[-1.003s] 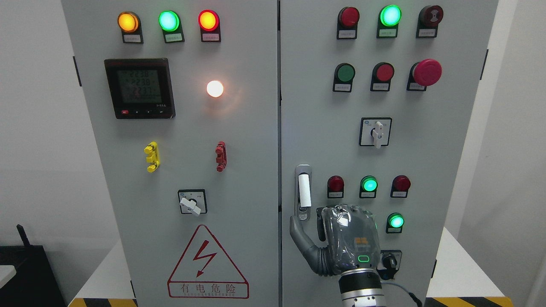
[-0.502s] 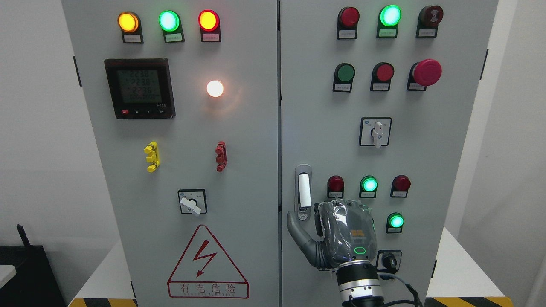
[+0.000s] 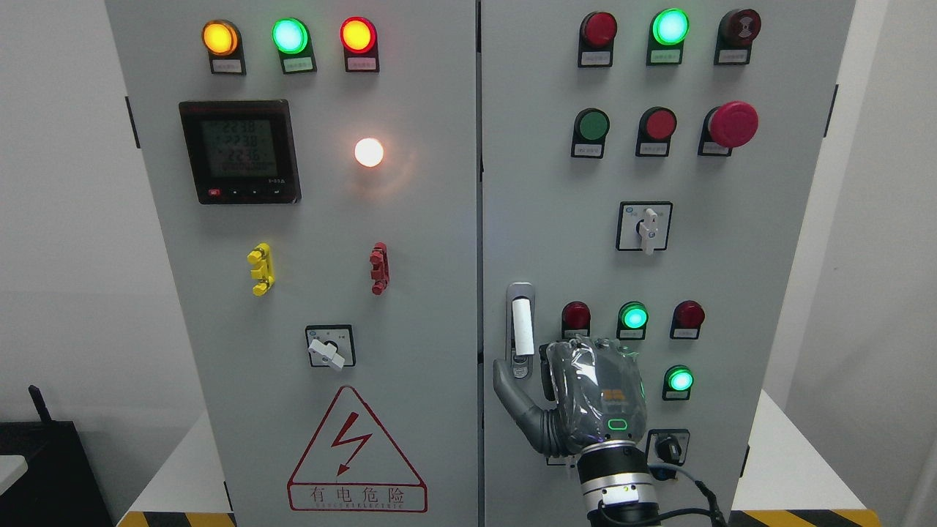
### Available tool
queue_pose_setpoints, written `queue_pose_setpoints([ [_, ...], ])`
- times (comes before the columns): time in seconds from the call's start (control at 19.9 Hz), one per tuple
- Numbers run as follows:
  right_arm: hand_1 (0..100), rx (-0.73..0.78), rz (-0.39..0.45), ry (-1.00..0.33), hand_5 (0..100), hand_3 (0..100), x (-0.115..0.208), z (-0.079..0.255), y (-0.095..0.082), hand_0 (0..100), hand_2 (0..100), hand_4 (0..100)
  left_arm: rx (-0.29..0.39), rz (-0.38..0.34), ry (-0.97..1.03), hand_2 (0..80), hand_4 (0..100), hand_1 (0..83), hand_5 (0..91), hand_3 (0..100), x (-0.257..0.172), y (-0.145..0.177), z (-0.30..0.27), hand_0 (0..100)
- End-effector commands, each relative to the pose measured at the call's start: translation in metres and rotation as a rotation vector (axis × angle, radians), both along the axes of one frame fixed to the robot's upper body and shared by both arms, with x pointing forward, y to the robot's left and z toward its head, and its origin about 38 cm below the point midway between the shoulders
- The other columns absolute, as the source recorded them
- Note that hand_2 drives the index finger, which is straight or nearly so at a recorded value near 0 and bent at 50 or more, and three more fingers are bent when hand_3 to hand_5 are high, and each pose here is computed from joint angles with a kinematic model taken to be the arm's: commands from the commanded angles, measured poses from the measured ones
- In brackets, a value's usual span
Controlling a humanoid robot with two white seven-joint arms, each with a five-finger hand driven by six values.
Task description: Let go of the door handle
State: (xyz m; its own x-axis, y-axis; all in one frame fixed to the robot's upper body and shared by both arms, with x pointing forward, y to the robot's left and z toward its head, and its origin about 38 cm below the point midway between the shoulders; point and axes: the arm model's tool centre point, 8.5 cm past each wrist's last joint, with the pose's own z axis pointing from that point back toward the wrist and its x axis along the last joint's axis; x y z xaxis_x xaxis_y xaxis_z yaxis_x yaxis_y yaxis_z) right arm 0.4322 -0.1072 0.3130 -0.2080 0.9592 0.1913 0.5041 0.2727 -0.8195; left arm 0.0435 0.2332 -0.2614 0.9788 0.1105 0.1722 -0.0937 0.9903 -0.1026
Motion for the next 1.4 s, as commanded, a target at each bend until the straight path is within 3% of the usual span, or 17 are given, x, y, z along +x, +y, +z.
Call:
queue_pose_setpoints([
  [0.0, 7, 0.001, -0.016, -0.001, 94, 100, 0.0047, 0.0013, -0.0047, 34, 98, 100, 0.000, 0.012, 0.018, 0.0, 0, 38.9, 0.0, 0, -0.0058, 0.0002, -0.0001, 12],
  [1.35, 10, 0.028, -0.053, -0.004, 95, 100, 0.0052, 0.0033, -0.0138, 39, 98, 100, 0.000, 0.012, 0.016, 0.0, 0, 38.9, 0.0, 0, -0.0057, 0.0002, -0.0001, 12],
])
